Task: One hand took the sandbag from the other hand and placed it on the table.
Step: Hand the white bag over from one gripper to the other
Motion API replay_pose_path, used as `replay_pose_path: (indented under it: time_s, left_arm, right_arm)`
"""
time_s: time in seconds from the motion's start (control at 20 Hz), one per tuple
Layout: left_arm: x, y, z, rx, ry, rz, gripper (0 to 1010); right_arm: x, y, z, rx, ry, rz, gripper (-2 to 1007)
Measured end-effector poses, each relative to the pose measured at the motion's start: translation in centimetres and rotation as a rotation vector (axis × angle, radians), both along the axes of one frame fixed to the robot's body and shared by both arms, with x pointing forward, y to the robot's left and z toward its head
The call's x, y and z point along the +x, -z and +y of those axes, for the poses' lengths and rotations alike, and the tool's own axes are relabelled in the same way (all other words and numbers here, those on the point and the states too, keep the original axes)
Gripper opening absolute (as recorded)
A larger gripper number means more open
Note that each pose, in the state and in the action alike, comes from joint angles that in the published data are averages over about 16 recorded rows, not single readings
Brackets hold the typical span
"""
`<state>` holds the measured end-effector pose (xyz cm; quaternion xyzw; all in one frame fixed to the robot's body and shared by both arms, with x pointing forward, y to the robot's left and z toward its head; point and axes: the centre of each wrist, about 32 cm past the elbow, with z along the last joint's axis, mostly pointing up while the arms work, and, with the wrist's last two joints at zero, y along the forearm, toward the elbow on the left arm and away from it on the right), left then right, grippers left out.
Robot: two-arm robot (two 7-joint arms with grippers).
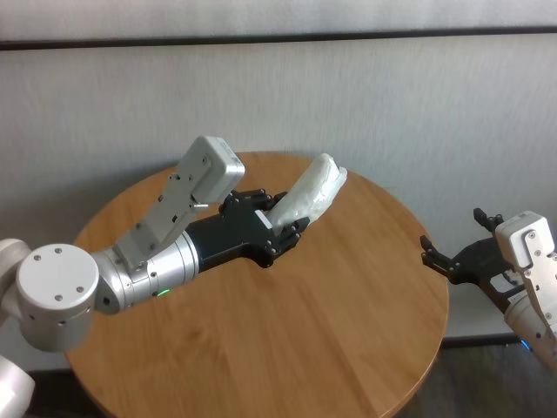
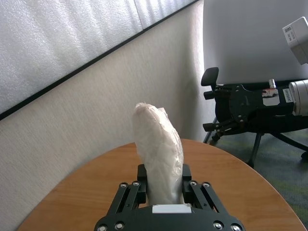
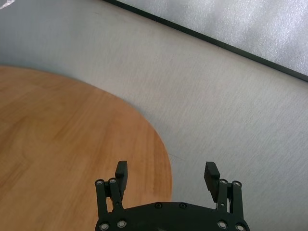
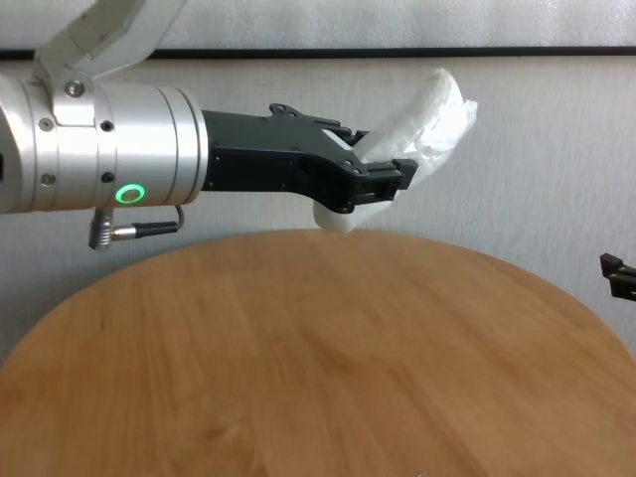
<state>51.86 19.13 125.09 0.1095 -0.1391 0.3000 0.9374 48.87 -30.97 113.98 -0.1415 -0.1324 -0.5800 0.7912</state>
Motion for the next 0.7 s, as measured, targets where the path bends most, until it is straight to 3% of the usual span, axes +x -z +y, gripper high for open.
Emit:
replay_pose_path:
  time_s: [0.7]
  left_arm:
    - [-0.01,0.10,0.06,-0.002,0.002,-0.005,426]
  right_arm:
    - [0.00,0.00,0.00,0.000,0.000,0.000,1005]
